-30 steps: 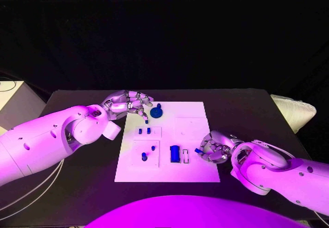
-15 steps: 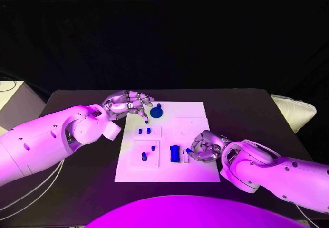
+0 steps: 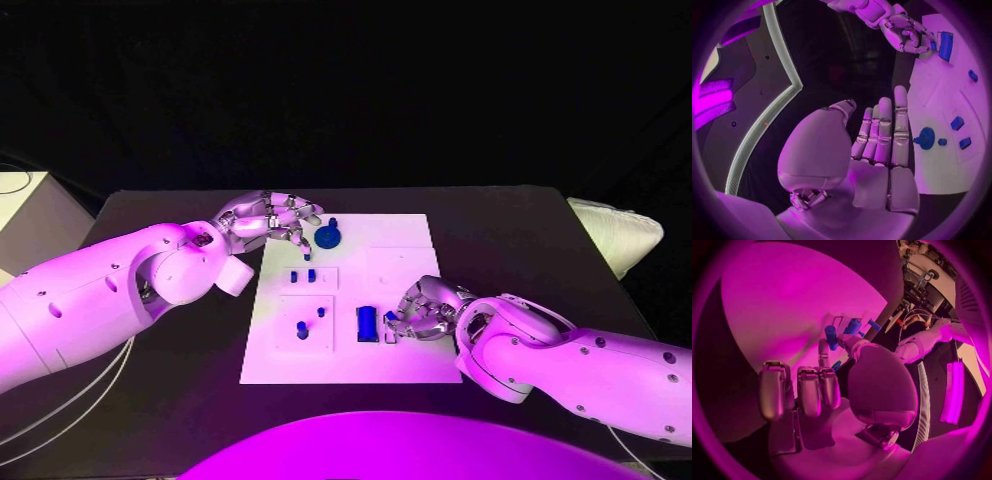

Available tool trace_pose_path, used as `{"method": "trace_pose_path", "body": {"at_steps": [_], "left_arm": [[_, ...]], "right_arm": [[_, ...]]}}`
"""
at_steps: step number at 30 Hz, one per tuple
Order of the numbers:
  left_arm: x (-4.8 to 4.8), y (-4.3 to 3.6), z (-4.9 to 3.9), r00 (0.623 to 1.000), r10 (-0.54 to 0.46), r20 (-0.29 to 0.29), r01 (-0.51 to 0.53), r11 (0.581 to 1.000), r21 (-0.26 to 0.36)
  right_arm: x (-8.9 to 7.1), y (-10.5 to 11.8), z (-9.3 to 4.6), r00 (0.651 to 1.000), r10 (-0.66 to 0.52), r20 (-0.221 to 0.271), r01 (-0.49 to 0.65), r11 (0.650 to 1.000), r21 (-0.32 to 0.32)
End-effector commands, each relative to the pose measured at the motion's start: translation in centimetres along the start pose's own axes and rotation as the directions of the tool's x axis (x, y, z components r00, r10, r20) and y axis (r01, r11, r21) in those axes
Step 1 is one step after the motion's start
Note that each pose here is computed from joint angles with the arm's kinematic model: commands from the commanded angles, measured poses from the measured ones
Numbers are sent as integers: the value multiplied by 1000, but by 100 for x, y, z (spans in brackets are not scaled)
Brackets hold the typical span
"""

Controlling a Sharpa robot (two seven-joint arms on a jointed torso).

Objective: Assemble the parts on the task board

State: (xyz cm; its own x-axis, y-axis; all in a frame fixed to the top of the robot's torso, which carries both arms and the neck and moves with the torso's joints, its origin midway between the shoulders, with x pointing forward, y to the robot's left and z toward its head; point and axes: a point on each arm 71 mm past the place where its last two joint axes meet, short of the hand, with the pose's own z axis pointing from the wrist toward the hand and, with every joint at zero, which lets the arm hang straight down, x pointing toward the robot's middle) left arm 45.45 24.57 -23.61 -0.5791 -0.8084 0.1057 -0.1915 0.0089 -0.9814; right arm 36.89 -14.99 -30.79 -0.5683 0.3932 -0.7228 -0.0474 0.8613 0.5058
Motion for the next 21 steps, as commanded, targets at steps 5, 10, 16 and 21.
{"method": "trace_pose_path", "body": {"at_steps": [5,10,16,21], "left_arm": [[29,-9,4,1000,-11,-24,11,1000,4],[24,-9,-1,1000,-11,-23,11,1000,3],[26,-9,-3,1000,-11,-26,11,1000,1],[24,-9,-4,1000,-10,-26,10,1000,1]], "right_arm": [[56,-20,14,998,-30,-51,32,999,33],[79,-5,11,998,-29,-57,31,999,30],[97,22,11,998,-20,-57,22,999,24],[98,32,11,999,-12,-50,13,1000,20]]}}
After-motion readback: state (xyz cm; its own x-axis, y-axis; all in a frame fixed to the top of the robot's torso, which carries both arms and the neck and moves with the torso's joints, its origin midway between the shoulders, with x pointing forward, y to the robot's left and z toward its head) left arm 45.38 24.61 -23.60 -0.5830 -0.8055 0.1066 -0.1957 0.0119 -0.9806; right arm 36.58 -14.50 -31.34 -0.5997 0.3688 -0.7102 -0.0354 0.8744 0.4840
